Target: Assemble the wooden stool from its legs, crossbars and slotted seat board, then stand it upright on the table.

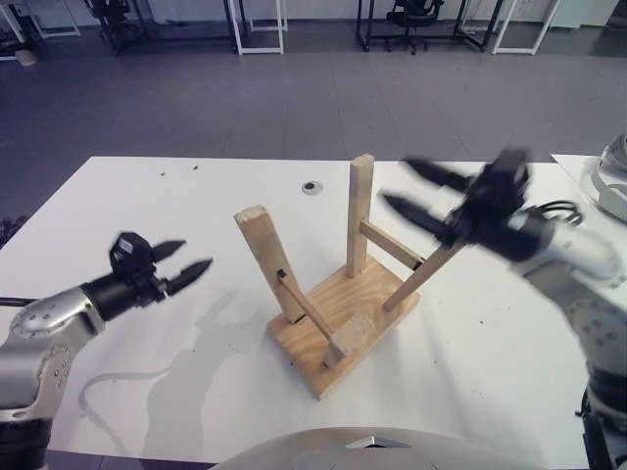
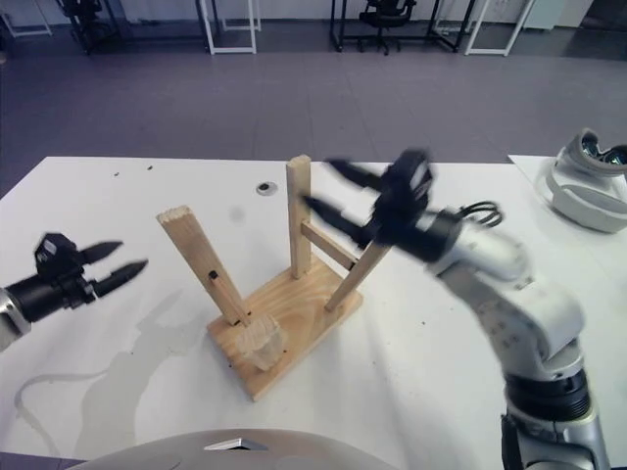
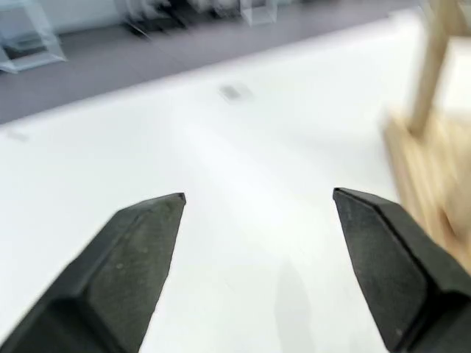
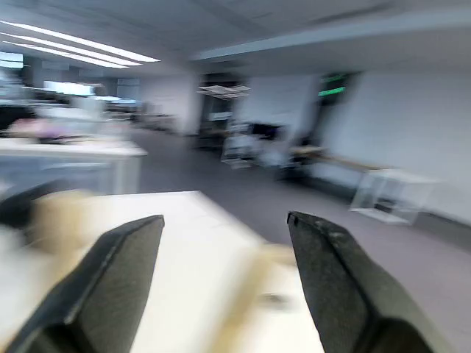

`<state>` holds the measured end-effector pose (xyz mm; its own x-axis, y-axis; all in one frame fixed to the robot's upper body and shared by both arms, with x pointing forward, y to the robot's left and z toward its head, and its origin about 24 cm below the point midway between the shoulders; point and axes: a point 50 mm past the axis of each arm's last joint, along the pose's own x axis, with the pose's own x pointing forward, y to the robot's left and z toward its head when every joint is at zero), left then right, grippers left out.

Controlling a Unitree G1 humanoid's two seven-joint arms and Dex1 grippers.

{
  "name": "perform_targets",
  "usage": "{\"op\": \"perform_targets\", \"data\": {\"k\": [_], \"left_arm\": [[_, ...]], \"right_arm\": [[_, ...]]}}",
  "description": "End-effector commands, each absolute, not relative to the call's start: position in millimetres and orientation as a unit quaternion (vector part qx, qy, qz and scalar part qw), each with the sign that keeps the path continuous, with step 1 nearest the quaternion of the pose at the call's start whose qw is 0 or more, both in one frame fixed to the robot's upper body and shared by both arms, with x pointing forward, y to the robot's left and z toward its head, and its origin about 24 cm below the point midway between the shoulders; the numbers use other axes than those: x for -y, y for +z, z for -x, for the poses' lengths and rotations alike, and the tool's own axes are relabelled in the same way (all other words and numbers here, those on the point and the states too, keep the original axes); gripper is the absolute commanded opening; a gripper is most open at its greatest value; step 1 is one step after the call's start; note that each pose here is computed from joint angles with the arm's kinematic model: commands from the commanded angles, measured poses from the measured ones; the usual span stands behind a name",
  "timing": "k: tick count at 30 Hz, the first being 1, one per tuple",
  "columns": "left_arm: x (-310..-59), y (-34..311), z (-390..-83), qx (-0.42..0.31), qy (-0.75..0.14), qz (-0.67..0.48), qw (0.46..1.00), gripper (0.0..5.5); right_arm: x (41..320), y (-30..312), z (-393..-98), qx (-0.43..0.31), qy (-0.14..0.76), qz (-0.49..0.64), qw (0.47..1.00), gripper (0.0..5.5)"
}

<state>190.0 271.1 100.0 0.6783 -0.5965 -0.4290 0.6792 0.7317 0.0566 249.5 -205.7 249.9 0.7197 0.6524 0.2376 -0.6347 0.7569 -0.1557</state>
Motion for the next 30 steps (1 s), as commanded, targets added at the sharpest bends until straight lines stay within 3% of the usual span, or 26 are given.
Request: {"op": "perform_targets", "data": {"k": [1,4,6,8,10,13,15,17,20,24,26,30], "left_arm": [[-252.0,88.5,-179.0,-0.248,-0.431,-0.178,0.849,3.71],[-225.2,77.2,-178.0,-0.257,-0.49,-0.199,0.809,3.71],[-211.4,65.3,-184.2,-0.261,-0.504,-0.209,0.796,3.71],[-199.6,54.1,-190.4,-0.26,-0.516,-0.195,0.793,3.71],[-193.4,43.0,-200.8,-0.256,-0.503,-0.182,0.805,3.71],[-182.8,31.2,-238.2,-0.218,-0.444,-0.141,0.858,3.71],[-179.0,31.7,-270.6,-0.182,-0.383,-0.093,0.901,3.71],[-181.3,36.4,-284.4,-0.159,-0.346,-0.077,0.921,3.71],[-201.8,36.7,-261.7,-0.161,-0.329,-0.09,0.926,3.71],[-245.0,19.0,-212.3,-0.223,-0.279,-0.126,0.926,3.71],[-239.2,15.2,-207.1,-0.23,-0.29,-0.135,0.919,3.71],[-196.2,11.2,-218.5,-0.205,-0.325,-0.116,0.916,3.71]], "right_arm": [[245.3,243.2,-280.8,0.11,0.263,0.071,0.956,3.13],[249.5,146.8,-309.8,-0.057,0.259,0.197,0.944,3.13],[242.9,76.9,-311.2,-0.146,0.298,0.233,0.914,3.13],[237.3,34.8,-303.0,-0.191,0.337,0.249,0.888,3.13],[234.2,15.8,-288.8,-0.211,0.393,0.247,0.86,3.13],[232.7,6.4,-259.1,-0.225,0.492,0.226,0.81,3.13],[227.7,7.2,-257.5,-0.215,0.499,0.223,0.809,3.13],[222.1,10.8,-264.0,-0.198,0.482,0.228,0.823,3.13],[233.2,14.4,-267.2,-0.196,0.424,0.263,0.844,3.13],[256.9,19.2,-246.7,-0.212,0.38,0.282,0.855,3.13],[258.7,19.8,-234.4,-0.22,0.377,0.281,0.855,3.13],[233.4,18.0,-219.8,-0.221,0.406,0.261,0.847,3.13]]}}
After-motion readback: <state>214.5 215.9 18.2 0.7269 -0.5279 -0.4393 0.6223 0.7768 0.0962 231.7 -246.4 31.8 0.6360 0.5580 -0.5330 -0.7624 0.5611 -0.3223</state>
